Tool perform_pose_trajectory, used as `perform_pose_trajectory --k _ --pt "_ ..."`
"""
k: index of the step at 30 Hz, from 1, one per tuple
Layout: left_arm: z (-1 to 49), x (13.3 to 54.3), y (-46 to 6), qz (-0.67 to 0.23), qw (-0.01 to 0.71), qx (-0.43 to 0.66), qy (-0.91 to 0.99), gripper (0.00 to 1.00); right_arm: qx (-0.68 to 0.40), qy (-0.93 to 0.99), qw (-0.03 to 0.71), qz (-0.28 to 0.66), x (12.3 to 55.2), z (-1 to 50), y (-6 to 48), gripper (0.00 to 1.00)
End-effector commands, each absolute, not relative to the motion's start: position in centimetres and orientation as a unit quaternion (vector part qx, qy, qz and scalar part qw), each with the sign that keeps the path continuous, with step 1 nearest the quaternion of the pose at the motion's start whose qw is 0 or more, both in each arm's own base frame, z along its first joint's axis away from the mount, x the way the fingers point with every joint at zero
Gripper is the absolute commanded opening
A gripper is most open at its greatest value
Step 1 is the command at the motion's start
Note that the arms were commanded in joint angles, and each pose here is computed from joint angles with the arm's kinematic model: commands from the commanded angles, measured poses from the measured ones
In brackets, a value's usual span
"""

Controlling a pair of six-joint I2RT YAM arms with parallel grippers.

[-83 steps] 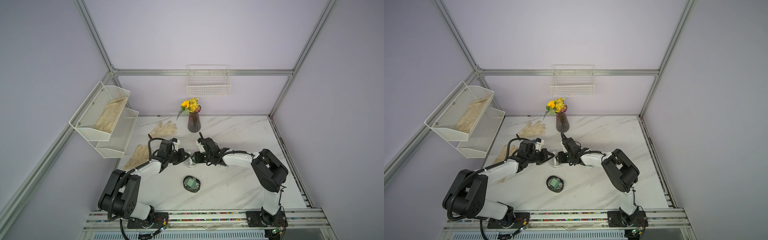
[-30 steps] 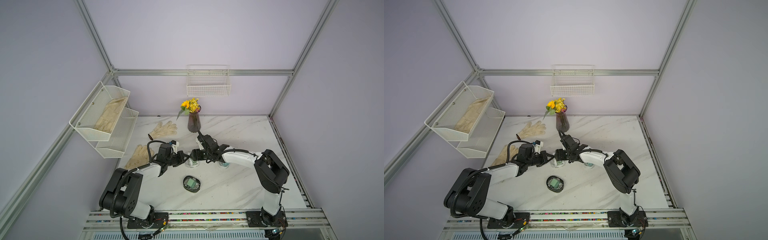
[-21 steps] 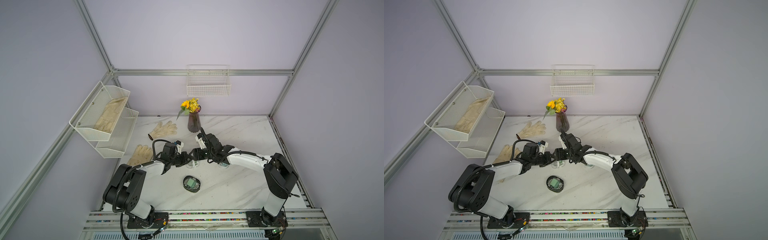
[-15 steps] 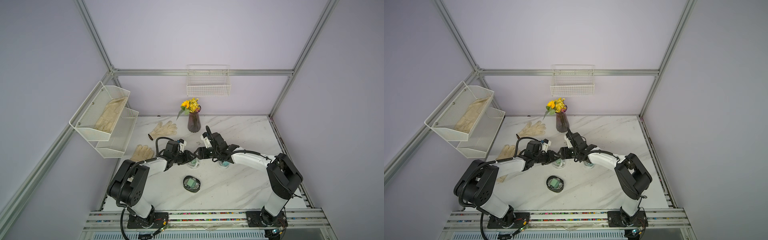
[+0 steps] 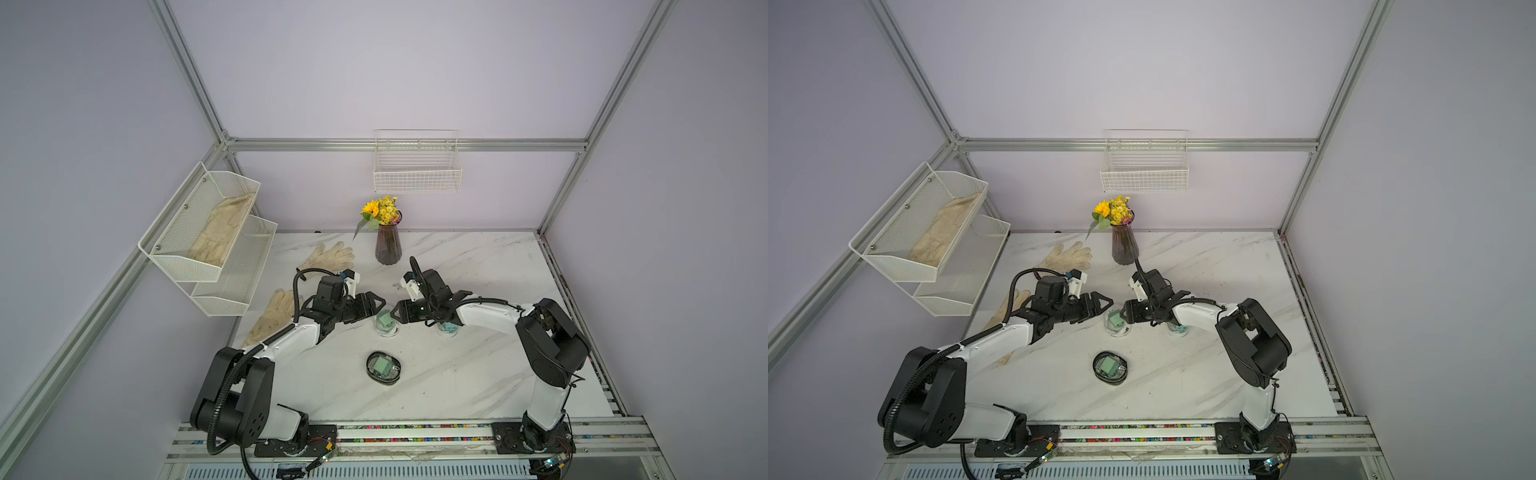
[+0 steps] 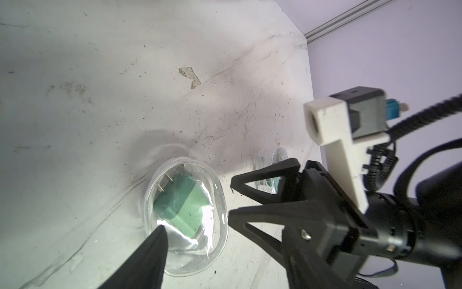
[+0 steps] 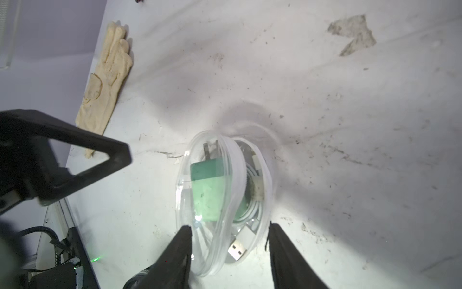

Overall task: Pack away charging kits
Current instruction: Close the storage bag at the center of the board, then pick up the storage bag at the center of the board.

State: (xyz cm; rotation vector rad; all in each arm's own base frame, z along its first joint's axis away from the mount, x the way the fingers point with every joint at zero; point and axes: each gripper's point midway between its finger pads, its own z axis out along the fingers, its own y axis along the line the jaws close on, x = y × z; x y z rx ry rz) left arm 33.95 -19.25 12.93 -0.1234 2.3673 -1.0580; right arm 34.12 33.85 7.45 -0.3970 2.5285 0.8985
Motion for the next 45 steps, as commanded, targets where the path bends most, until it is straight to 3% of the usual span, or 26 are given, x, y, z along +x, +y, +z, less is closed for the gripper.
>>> perform_pose_trajectory --k 1,4,8,11,25,34,45 --pt "13.2 33.9 -18.9 -0.388 0.278 -0.039 0.878 0.72 -0.157 0.902 0.221 0.337 34.7 8.1 34.9 0.50" --pt "12.4 33.7 -19.0 -0.393 0.271 -0.047 0.877 0.71 -0.168 0.897 0.217 0.346 34.7 8.1 35.4 0.39" --pt "10.7 33.6 -19.1 -0.393 0.252 -0.053 0.882 0.71 -0.165 0.899 0.216 0.342 35.0 7.9 35.5 0.11" --pt "9.6 33.4 -19.3 -0.393 0.236 -0.056 0.887 0.71 -0.161 0.904 0.210 0.336 35.0 7.2 35.3 0.00" --pt "6.6 32.4 -18.8 -0.387 0.205 -0.091 0.894 0.72 -0.142 0.926 0.187 0.297 35.4 4.5 33.1 0.00" --pt "5.2 32.5 -20.0 -0.404 0.173 -0.095 0.893 0.78 -0.155 0.929 0.181 0.285 35.3 2.8 32.9 0.00" --pt "4.1 32.9 -21.3 -0.427 0.145 -0.107 0.886 0.72 -0.159 0.928 0.192 0.278 35.4 2.7 32.6 0.00"
